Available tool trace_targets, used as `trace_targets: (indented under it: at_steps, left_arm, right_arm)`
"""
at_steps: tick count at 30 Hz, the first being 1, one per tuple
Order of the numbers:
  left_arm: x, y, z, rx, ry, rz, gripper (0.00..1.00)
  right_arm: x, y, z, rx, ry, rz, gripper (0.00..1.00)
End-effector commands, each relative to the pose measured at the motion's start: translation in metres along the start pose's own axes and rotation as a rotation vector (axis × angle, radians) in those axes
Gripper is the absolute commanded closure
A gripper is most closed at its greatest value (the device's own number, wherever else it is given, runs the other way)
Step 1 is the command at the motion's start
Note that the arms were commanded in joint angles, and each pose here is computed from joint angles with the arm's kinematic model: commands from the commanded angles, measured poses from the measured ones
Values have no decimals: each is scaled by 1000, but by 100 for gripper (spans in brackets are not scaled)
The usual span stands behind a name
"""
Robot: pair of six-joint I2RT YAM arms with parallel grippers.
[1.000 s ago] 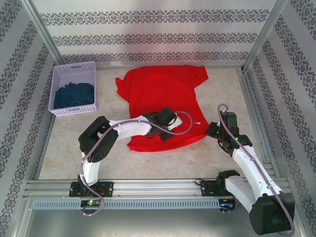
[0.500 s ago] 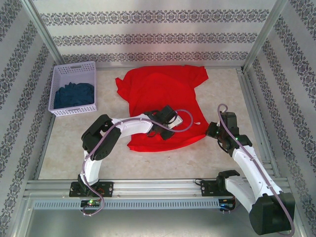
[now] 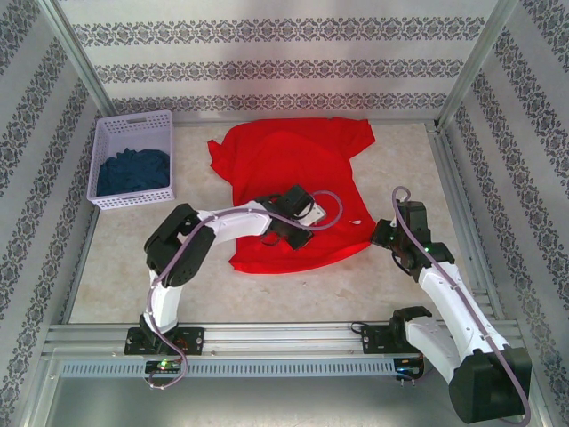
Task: Fold the inside-out t-shirt
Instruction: Turn the T-shirt inside out at the center of the table.
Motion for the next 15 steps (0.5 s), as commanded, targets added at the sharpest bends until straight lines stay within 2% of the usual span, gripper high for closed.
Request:
trace_targets:
  at_steps: [1, 5, 8, 12, 15]
  left_arm:
    - [-42, 3, 19, -91, -169, -53, 100]
    - [-64, 10, 22, -161, -244, -33, 100]
    - [-79, 17, 24, -232, -301, -39, 100]
    - [-89, 17, 31, -321, -348, -77, 100]
    - [-89, 15, 34, -358, -357, -112, 100]
  right_arm:
    - [-8, 7, 10, -2, -24, 23, 100]
    - [-4, 8, 11, -15, -11, 19, 99]
    - [-3, 9, 15, -34, -1, -10, 93]
    - [-6, 9, 22, -77, 0, -87, 70]
    - [-19, 32, 16, -252, -70, -9, 51]
Point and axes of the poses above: each hand's point on the last joint's axis, 136 mm out from that joint toward the fingers, its own x axis out along the fingers, its own y axis along the line the jaws close on, z = x × y, the point moved 7 cm from there along -x, back along the fingers, and after that the axes turned 10 degrees about x, right-handed, at the moved point
